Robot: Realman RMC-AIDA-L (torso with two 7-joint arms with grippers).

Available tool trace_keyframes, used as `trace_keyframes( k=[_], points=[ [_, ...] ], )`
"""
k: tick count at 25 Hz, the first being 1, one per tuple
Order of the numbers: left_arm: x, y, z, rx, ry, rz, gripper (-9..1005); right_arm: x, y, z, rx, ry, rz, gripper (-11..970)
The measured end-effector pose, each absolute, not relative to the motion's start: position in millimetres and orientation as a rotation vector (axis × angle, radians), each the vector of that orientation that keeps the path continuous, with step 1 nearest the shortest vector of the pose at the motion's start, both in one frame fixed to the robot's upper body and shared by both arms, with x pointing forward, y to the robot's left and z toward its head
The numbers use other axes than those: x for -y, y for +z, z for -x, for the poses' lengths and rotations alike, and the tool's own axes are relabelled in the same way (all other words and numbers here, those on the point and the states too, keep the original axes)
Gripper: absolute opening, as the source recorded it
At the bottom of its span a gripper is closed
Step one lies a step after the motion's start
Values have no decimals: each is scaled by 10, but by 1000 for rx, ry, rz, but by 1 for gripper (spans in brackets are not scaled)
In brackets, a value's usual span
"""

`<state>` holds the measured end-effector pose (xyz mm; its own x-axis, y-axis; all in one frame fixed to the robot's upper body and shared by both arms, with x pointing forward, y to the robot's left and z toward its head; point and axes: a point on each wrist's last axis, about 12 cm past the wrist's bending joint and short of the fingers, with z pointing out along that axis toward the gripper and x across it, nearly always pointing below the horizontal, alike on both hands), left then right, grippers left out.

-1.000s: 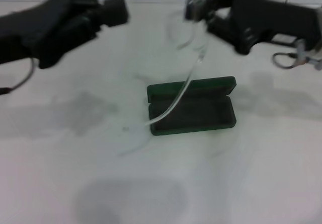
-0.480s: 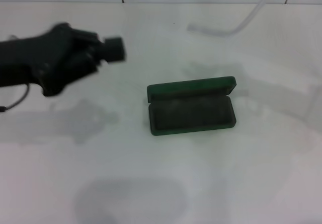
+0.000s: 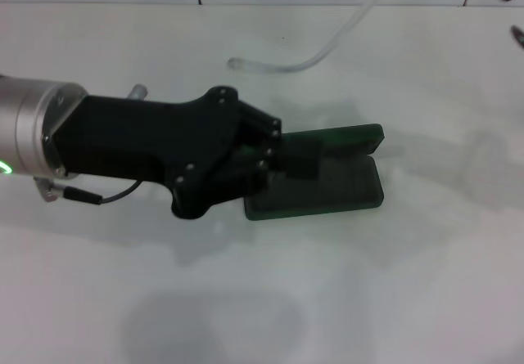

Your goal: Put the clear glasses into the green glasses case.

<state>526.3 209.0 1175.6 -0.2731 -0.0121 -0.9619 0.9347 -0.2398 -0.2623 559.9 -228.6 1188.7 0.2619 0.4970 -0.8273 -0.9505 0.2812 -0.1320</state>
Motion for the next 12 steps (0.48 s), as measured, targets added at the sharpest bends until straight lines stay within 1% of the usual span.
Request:
trace_keyframes(
  k=[3,12],
  points=[
    [-2076,11796,-5285,-1225,-1612,-1190,32,2219,11843,-5608,-780,1125,739,94],
    [-2195,11891,-5342,-1162,-1567,-1098,31,2177,11765,-5620,-828,1123,743,94]
  ],
)
